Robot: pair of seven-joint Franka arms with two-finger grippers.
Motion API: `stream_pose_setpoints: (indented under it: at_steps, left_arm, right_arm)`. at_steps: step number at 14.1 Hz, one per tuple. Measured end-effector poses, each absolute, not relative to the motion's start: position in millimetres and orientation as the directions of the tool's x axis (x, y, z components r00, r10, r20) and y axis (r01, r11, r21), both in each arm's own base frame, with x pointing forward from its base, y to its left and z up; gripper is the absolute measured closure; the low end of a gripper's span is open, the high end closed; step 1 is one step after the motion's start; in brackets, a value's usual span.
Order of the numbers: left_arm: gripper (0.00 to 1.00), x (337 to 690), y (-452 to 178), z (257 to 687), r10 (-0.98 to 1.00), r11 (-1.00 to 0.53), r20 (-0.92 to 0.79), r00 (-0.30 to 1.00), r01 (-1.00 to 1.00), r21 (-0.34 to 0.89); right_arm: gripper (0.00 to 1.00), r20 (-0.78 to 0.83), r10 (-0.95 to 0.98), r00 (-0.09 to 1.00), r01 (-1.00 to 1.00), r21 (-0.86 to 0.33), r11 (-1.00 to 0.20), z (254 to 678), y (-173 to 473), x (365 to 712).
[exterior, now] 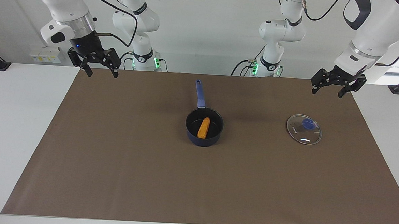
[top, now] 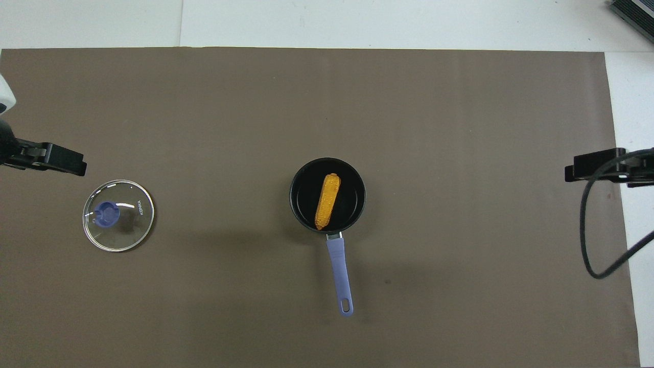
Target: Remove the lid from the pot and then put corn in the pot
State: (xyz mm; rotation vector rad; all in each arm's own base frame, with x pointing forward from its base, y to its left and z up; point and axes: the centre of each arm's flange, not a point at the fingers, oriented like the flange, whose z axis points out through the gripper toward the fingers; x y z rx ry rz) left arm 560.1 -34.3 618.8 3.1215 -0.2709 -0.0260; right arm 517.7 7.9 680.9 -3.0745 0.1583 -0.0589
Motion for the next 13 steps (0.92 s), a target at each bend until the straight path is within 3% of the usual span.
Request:
stream_pose_setpoints:
  at_steps: [13]
  left_arm:
    - [0.0, 554, -32, 644, -0.17, -0.985, -0.01, 0.985, -0.17, 0.011]
  right_arm:
    - [0.0, 0.006, -0.062, 0.998, -0.062, -0.018, -0.998, 673, -13, 510]
